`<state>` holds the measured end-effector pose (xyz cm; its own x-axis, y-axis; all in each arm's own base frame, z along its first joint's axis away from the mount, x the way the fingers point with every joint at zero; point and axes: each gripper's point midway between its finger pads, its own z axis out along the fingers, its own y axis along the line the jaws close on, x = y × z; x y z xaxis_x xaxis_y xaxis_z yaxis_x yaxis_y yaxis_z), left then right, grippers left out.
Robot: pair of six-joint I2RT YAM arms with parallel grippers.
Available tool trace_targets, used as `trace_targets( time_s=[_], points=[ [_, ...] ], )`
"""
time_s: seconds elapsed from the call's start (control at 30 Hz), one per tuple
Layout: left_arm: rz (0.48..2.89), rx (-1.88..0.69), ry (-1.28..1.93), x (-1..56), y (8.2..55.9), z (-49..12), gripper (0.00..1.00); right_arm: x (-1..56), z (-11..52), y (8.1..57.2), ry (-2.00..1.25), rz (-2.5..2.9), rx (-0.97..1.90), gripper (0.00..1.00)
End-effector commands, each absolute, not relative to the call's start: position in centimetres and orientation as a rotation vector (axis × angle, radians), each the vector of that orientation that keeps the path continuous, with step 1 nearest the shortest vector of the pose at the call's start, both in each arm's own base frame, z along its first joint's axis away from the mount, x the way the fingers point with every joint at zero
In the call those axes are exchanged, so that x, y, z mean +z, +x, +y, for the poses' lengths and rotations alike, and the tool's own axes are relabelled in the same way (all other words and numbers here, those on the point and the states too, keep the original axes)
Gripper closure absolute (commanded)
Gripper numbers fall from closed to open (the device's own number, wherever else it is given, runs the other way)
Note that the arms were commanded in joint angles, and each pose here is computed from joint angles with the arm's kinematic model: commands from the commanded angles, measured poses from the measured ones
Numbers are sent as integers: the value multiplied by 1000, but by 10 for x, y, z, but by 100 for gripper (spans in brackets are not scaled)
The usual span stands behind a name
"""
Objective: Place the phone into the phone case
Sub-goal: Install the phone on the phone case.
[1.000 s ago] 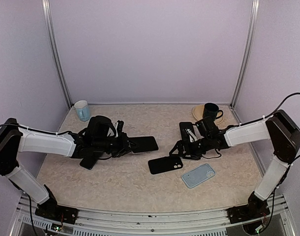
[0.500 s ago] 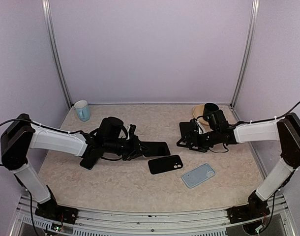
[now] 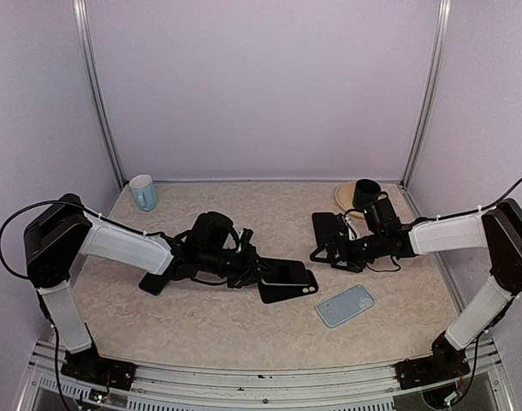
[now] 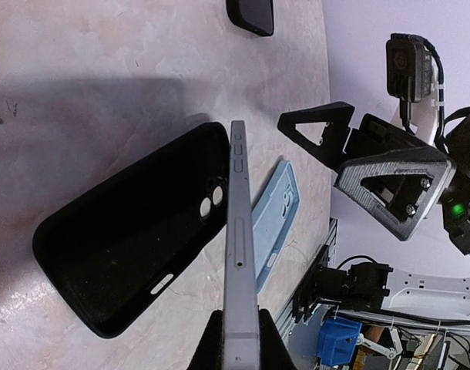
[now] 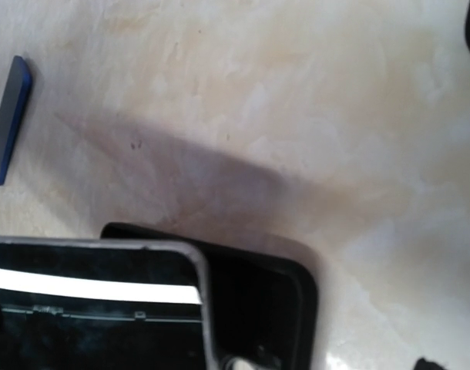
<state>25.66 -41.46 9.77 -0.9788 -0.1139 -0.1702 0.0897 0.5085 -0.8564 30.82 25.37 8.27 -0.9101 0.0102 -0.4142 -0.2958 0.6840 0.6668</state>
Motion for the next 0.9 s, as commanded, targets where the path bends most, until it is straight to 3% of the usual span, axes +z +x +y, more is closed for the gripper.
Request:
trace_targets(
  time_s=[0.0, 0.87],
  points=[
    [2453, -1573, 16, 119, 263, -433, 100, 91, 256, 310, -203, 2462, 1156, 0],
    [2512, -1714, -100, 95, 254, -440, 100, 56, 280, 290, -214, 2545, 1178, 0]
  ],
)
